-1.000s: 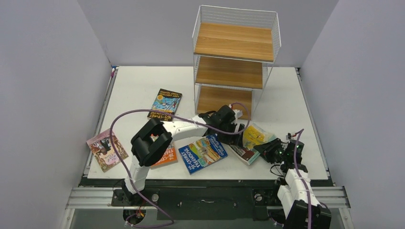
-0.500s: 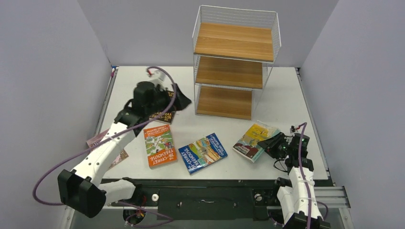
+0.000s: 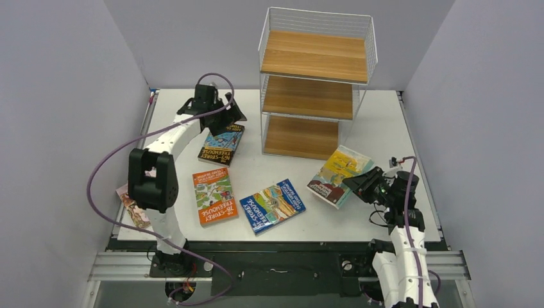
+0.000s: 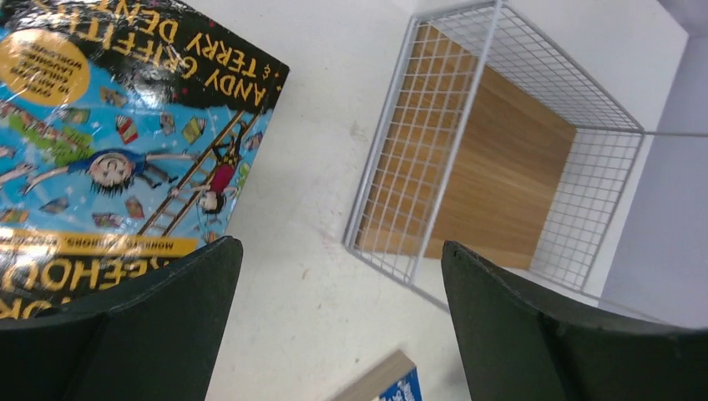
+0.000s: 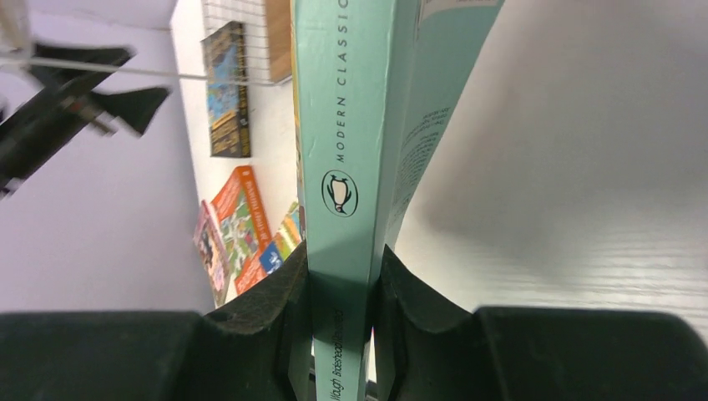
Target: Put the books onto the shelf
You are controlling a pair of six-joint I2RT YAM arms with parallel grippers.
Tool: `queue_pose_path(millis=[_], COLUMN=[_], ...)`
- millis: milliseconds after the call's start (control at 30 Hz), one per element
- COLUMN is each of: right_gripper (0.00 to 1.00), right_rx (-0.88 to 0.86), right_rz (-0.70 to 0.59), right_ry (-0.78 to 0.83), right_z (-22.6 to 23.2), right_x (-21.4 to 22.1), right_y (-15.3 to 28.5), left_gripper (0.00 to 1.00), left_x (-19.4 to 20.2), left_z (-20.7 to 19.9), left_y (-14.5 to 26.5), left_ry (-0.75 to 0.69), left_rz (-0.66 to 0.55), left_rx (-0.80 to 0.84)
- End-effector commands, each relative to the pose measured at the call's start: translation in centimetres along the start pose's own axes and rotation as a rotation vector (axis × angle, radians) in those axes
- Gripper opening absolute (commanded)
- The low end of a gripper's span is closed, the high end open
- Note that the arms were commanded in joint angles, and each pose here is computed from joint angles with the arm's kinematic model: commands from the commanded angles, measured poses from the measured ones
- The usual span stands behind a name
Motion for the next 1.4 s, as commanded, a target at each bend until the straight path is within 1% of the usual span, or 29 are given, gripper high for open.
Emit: queue_pose_path(millis=[0,33,100,233,467,600,633,667,700,733,767,800,833,900,1000,1033,1067,1100,1133,1200,1300,1367], right_gripper=[0.0,0.0,0.0,0.0,0.0,0.0,0.0,0.0,0.0,0.0,0.0,0.0,0.0,0.0,0.0,0.0,0.0,0.0,0.0,0.0,0.0,0.0], right_rx=[-0.248,-0.269,-0.294,-0.313,-0.296,-0.268,-0.284,-0.281,-0.308,-0.31,-0.342,-0.352,-0.39,-0.426,-0.447,-0.446,-0.46,-0.462,-0.481,-0.458,-0.45,-0.435], right_rz=[-0.015,-0.01,-0.006,-0.014,-0.04,-0.078,-0.094,-0.099,-0.114,-0.113,-0.129,-0.117,-0.133,-0.129,-0.119,-0.139,-0.13,-0.161,-0.123,-0.111,-0.128,-0.158], right_ry=[0.155,0.171,0.193,0.206,0.193,0.148,0.146,0.109,0.108,0.063,0.064,0.021,0.026,-0.036,-0.083,-0.106,-0.109,-0.142,-0.136,-0.15,-0.171,-0.187], right_z=[5.8,6.5,7.5,8.4,8.3,7.5,7.7,7.4,7.6,7.3,7.7,7.4,7.8,8.0,7.9,8.0,8.3,8.4,9.0,9.8,11.6,12.4], right_x=[-0.7,-0.6,-0.5,-0.6,-0.7,-0.7,-0.7,-0.6,-0.7,-0.6,-0.7,-0.5,-0.7,-0.7,-0.7,-0.8,-0.5,-0.4,0.5,1.8,3.6,4.0], right_y=[1.9,2.1,2.5,3.1,3.0,2.6,2.7,2.4,2.5,2.2,2.1,1.9,1.8,1.5,0.8,0.6,0.4,0.0,-0.4,-1.5,-3.0,-4.1], left_gripper=[0.87,0.87,0.87,0.87,0.86,0.86,0.86,0.86,0.86,0.86,0.86,0.86,0.86,0.86,0.87,0.87,0.87,0.87,0.87,0.87,0.87,0.88], left_x=[0.2,1.1,2.4,5.1,9.0,10.3,10.4,10.4,10.4,10.3,10.2,10.0,10.0,9.9,10.1,10.1,10.3,10.1,10.4,10.6,10.7,10.7], left_z=[-1.8,-2.4,-3.3,-4.1,-5.5,-7.4,-7.6,-8.0,-8.0,-8.1,-8.2,-8.3,-8.3,-8.3,-7.9,-7.7,-7.4,-7.1,-6.8,-6.1,-4.8,-3.8], left_y=[-3.1,-3.9,-4.8,-6.0,-6.6,-6.3,-6.1,-5.7,-5.4,-4.8,-4.4,-3.6,-3.2,-2.0,-0.1,0.3,1.2,1.7,2.5,3.5,5.0,7.0], left_ry=[-0.02,-0.034,-0.054,-0.053,-0.053,-0.087,-0.095,-0.103,-0.107,-0.11,-0.115,-0.119,-0.126,-0.137,-0.141,-0.135,-0.129,-0.123,-0.12,-0.123,-0.126,-0.122], left_rz=[0.086,0.114,0.134,0.182,0.249,0.261,0.263,0.258,0.257,0.248,0.242,0.231,0.227,0.219,0.217,0.214,0.204,0.192,0.184,0.185,0.183,0.157], left_rx=[0.017,0.023,0.034,0.055,0.103,0.128,0.129,0.138,0.138,0.143,0.148,0.155,0.16,0.174,0.17,0.17,0.176,0.179,0.183,0.175,0.147,0.145])
Point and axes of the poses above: each gripper's point midway between its finger pads, its own y axis back along the fingers, its own z axis along the line the jaws close on, x = y × z, the point moved 10 cm from there along y, back along the fingers, and after that the axes turned 10 degrees about -y, right-handed, at the moved point
